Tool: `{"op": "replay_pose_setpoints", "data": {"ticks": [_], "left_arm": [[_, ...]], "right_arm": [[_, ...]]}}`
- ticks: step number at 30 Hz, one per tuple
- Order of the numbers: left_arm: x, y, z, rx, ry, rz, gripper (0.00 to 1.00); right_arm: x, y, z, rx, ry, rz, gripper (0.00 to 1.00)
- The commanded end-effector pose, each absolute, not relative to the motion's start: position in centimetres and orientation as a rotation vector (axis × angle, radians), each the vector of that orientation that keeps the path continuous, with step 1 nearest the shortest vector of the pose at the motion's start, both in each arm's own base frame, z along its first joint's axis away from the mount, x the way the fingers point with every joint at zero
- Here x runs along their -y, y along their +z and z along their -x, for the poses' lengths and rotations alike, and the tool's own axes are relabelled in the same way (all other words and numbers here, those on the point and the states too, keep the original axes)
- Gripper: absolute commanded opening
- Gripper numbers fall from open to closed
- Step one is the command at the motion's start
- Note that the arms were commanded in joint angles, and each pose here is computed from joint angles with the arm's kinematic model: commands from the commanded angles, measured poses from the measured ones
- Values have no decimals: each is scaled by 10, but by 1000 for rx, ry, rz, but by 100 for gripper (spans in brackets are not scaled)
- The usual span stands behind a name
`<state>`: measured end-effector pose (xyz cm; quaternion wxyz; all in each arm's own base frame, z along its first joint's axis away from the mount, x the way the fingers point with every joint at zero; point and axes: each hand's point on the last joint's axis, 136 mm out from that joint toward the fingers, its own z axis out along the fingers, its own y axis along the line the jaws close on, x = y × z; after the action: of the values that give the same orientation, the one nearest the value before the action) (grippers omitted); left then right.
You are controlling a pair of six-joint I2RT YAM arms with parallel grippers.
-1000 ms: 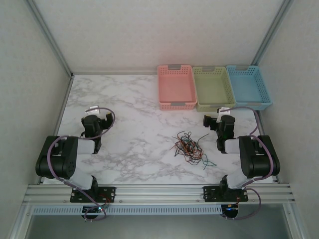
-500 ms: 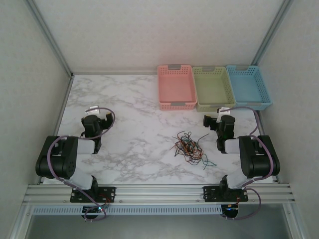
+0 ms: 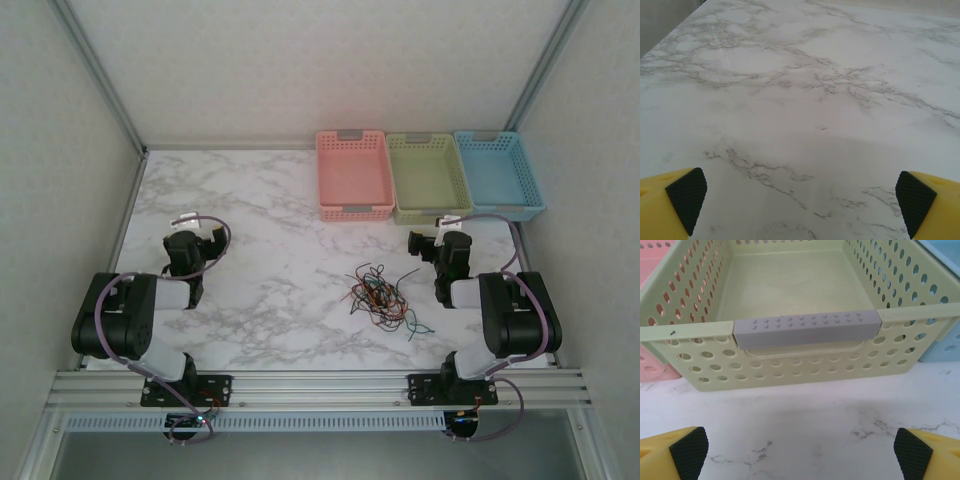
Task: Untangle the cables
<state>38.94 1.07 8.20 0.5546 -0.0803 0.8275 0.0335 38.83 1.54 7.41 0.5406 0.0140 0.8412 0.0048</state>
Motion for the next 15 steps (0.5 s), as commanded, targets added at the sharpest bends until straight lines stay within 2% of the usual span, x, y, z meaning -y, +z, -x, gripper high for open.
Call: {"op": "replay_pose_setpoints", "data": {"ticks": [1,6,8,10,15], "left_arm": [[-11,92,-396,-1928,63,191,100],[-14,120,-391,-1928,129,219,100],[-27,132,-383,-1999,156,387,100],[-21,140,-379,-2046,169,382,100],[-4,182,-357,-1921,-61,482,100]], "right_arm": [[-16,83,-394,-1976,12,-12,99],[-17,82,-394,-1978,16,-10,99],[-17,82,-394,-1976,14,-12,99],[-15,85,-394,-1970,-6,-24,99],[1,140,-390,-1980,-81,-166,99]]}}
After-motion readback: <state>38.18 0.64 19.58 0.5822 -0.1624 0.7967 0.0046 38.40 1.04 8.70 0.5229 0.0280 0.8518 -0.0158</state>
